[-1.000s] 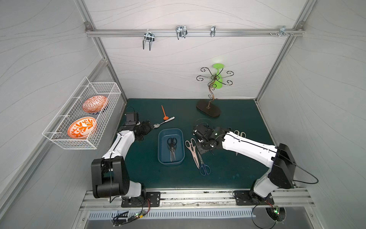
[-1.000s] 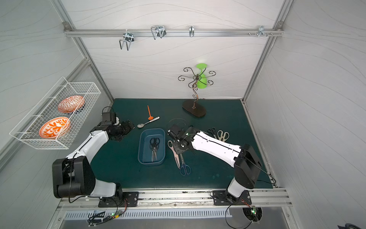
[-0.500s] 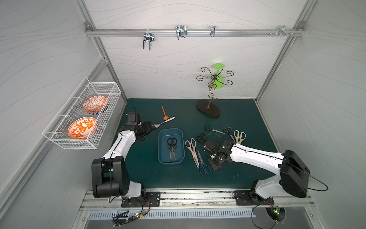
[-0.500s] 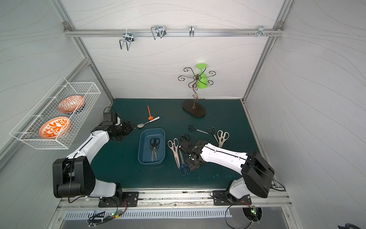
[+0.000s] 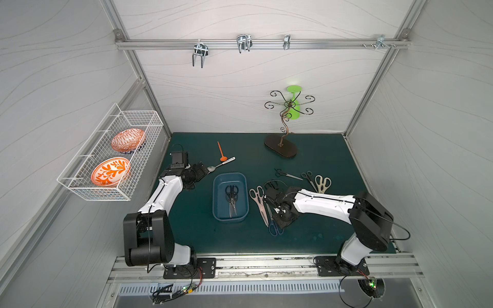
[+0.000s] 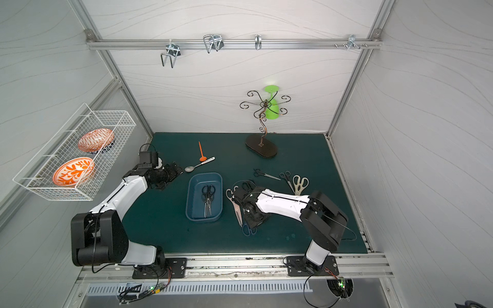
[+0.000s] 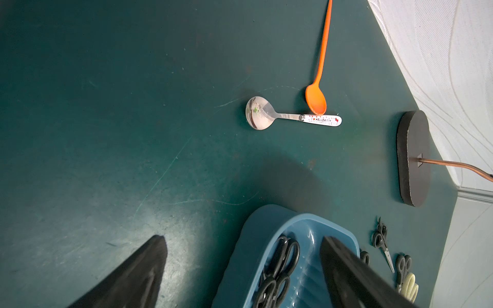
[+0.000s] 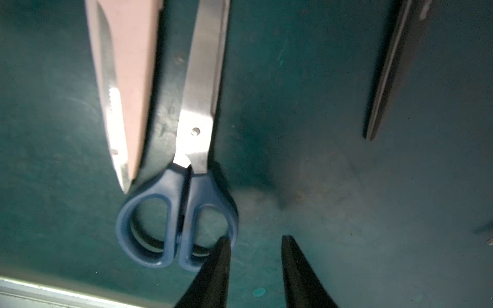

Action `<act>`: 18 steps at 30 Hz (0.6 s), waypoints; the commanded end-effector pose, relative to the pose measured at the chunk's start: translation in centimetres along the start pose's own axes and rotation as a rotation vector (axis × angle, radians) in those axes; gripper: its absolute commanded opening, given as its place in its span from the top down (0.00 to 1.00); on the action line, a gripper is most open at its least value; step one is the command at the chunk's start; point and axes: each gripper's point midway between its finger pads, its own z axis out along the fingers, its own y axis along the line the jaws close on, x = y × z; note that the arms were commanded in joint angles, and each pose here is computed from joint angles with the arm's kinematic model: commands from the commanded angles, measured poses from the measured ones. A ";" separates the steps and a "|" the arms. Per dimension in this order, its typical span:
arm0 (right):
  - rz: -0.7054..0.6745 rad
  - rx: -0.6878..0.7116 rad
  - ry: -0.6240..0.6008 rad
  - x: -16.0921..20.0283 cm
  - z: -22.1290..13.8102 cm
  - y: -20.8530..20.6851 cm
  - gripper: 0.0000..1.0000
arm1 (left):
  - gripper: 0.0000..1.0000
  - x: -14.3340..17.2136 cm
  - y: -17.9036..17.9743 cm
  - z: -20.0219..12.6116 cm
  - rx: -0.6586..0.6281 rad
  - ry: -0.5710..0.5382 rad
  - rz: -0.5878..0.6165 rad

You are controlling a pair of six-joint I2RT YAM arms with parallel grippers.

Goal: Put the scissors into the storage box
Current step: Pick up the scissors from the center of the board.

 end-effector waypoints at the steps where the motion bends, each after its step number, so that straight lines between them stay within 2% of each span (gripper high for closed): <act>1: -0.023 0.003 0.025 0.2 0.5 0.4 0.63 | 0.06 -0.6 -0.5 -0.5 0.009 -0.036 0.025; 11: -0.009 0.081 0.058 0.5 1.1 -0.7 0.63 | 0.06 -0.7 -0.4 -0.6 0.008 -0.038 0.024; 18: -0.005 0.147 0.075 0.2 1.5 -3.0 0.64 | 0.06 -0.7 -0.4 -0.8 0.007 -0.043 0.028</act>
